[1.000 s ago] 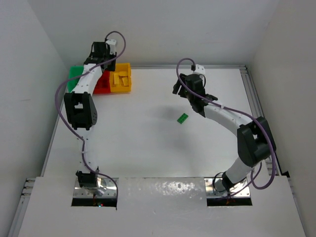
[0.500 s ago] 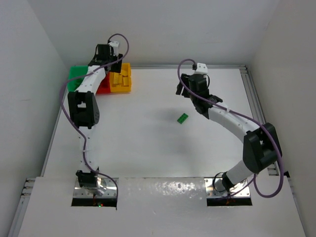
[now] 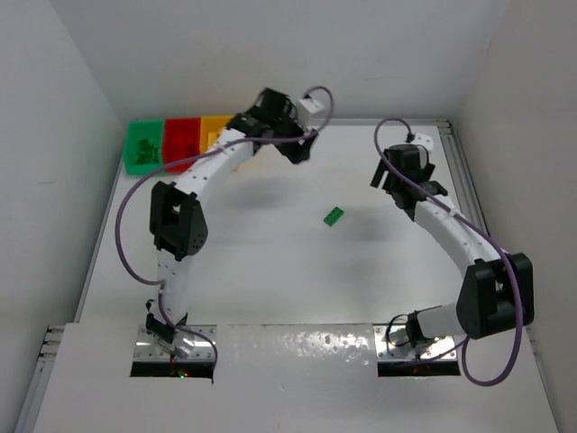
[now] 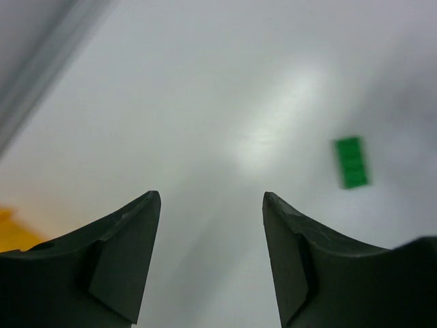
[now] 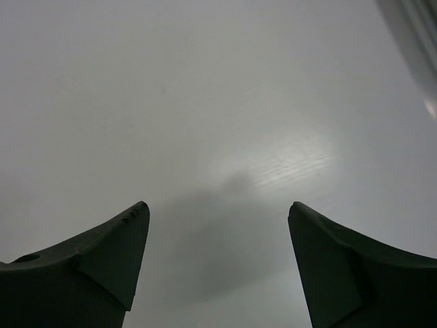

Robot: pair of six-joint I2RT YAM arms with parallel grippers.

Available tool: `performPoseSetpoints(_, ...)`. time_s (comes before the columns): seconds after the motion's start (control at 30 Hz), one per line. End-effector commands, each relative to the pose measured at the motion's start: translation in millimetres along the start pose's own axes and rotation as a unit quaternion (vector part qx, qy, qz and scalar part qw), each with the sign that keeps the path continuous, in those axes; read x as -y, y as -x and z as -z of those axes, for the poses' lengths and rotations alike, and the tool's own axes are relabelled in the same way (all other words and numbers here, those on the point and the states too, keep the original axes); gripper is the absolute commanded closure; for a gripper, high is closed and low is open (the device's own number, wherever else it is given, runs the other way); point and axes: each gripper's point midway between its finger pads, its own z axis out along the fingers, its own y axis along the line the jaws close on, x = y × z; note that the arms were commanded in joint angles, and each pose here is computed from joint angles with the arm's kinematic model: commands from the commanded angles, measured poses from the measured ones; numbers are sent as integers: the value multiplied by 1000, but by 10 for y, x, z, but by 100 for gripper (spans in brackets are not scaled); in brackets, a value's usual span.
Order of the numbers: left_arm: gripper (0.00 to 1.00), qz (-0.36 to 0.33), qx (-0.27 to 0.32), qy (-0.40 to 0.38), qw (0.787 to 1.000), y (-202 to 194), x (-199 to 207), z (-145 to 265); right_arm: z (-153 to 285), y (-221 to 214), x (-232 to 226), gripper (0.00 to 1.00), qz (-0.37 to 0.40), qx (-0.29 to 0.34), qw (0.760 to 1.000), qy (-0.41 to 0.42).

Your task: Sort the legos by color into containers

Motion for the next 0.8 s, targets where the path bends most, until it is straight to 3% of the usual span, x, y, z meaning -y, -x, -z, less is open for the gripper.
performPoseSetpoints(0.0, 39, 31, -74, -101, 992, -420, 672, -179, 131, 57, 628, 19, -43, -9, 994, -101)
performPoseSetpoints(0.23, 32, -27, -119, -168, 978, -630, 1754, -585, 245, -85, 1223, 17, -92, -10, 982, -165)
performPoseSetpoints(0.37, 23, -66, -134, -175, 973, -746, 2154, -734, 222, -270, 1466, 18, -151, -37, 972, -177)
performPoseSetpoints(0.43, 22, -90, -131, -163, 974, -760, 2290, -811, 250, -262, 1522, 18, -143, -29, 972, -187)
performPoseSetpoints(0.57, 22, -134, -135, -126, 974, -876, 2397, -1027, 275, -233, 1509, 18, -133, -15, 976, -173)
performPoseSetpoints(0.77, 22, -150, -138, -27, 979, -915, 2156, -1195, 298, -224, 1459, 18, -123, -10, 981, -151)
